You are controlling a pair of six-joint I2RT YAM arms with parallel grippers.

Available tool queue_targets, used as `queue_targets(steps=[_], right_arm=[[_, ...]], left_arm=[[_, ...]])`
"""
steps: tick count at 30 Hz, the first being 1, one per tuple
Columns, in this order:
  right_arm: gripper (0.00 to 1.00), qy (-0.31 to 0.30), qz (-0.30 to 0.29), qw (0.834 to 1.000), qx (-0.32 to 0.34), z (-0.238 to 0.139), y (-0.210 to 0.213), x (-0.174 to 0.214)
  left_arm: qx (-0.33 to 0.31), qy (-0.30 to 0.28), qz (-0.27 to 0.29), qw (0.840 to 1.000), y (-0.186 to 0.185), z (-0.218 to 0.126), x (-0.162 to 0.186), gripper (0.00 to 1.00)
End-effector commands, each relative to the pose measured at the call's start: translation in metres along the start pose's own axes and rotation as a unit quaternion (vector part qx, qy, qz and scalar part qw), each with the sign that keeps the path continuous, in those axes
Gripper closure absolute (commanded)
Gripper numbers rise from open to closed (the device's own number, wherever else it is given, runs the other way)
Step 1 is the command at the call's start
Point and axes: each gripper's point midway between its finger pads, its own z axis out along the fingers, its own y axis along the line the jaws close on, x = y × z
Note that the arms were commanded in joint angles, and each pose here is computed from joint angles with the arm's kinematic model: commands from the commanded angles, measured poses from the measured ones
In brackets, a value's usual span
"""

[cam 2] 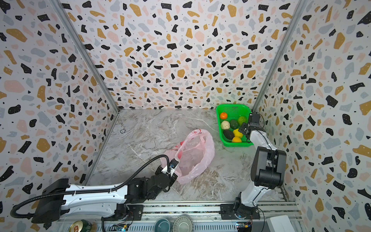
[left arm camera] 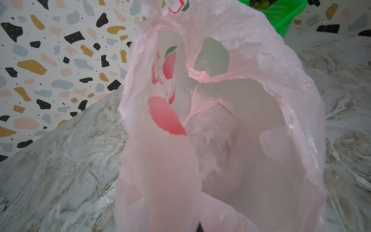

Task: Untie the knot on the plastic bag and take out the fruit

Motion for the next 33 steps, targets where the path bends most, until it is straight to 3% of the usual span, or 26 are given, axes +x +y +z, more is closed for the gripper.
queue_targets(steps=[1,4,6,10,24,33], right_arm=[[0.46,-0.017,-0.001,1.0,0.022,-0.001,-0.013,-0.008],[0.39,-0.016,-0.001,1.0,0.024,-0.002,-0.015,-0.01],[0.29,-0.014,-0.006,1.0,0.023,-0.002,-0.014,-0.01],[0.21,-0.015,-0.008,1.0,0.023,-0.004,-0.014,-0.011],[0.17,-0.027,-0.005,0.999,-0.026,-0.042,0.007,-0.013],[0.14,-0.009,-0.022,0.996,-0.09,-0.092,0.031,0.036]], left_arm=[[-0.005,-0.01,-0.009,1.0,0.004,-0.001,-0.006,1.0],[-0.005,-0.01,-0.009,1.0,0.004,-0.001,-0.006,1.0],[-0.004,-0.01,-0.009,1.0,0.003,-0.001,-0.006,1.0],[-0.003,-0.01,-0.01,1.0,0.003,-0.001,-0.007,1.0],[-0.017,-0.008,-0.02,1.0,0.015,0.006,-0.009,1.0],[-0.036,-0.001,-0.029,0.999,0.067,0.056,-0.021,1.0]])
